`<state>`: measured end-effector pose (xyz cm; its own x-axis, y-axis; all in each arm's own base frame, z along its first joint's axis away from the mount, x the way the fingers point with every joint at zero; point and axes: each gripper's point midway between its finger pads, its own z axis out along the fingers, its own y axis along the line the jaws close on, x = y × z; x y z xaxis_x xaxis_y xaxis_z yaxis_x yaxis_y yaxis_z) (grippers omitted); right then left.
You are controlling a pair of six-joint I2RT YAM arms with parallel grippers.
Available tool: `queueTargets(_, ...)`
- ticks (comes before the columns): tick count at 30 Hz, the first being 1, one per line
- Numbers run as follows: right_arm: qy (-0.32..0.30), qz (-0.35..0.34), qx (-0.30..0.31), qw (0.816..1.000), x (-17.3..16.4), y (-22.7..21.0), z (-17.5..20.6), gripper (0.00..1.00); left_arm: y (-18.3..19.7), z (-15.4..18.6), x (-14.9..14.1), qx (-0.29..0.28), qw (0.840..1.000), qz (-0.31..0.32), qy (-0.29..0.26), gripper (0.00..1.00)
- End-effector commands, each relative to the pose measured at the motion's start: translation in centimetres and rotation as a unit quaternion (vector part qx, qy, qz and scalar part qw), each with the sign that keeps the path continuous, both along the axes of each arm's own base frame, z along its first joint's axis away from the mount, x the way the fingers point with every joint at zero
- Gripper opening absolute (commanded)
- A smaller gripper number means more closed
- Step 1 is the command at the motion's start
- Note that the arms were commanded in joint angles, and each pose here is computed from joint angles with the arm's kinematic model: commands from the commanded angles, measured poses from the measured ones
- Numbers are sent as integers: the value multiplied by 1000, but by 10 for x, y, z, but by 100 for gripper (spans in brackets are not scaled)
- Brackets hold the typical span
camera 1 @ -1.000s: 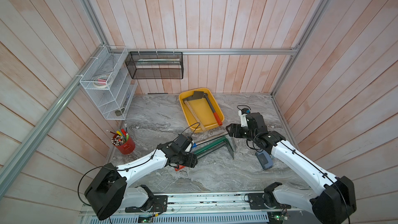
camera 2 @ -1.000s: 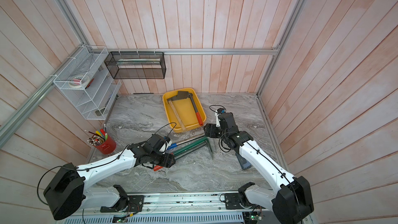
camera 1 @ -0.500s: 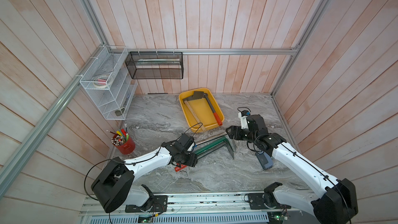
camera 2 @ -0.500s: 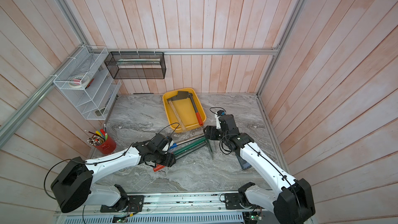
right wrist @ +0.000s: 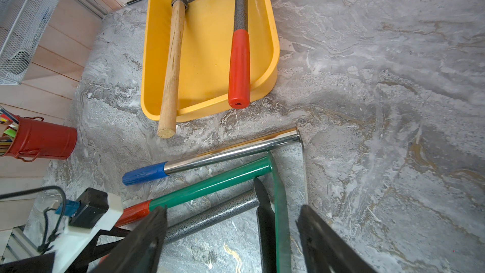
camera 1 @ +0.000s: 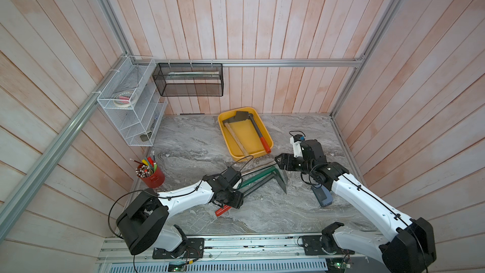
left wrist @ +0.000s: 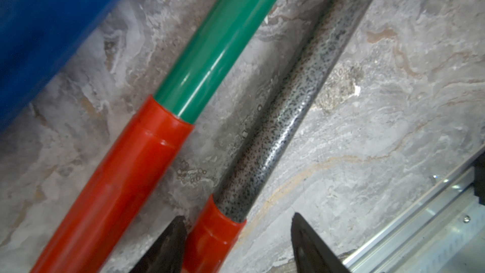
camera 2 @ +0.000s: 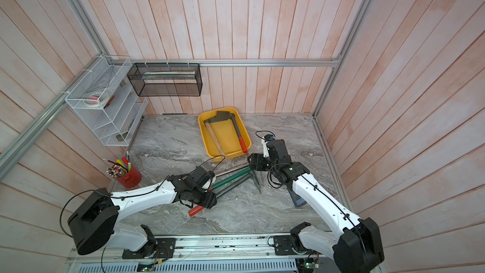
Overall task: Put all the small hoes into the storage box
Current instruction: Pick up the hoe from the center of the board.
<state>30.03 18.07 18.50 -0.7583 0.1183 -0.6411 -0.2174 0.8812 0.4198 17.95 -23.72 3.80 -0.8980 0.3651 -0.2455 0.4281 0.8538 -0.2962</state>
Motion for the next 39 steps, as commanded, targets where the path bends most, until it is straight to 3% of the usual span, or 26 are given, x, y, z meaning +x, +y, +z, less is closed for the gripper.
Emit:
queueTargets(1,6,8,1,1000,-3,3,-2,80,1,4,8,16,1000,0,-14,65)
queueTargets(11,6,9,4,1000,-5,2,-2,80,3,-9,15,57,998,-7,-30,65)
queueTargets(33,8,7,7,1000,-8,1,-4,80,-8,-24,16,84,994,-41,-49,46)
queueTargets(39,11,6,10,1000,-8,2,-5,80,-8,-24,17,92,993,-52,-55,45)
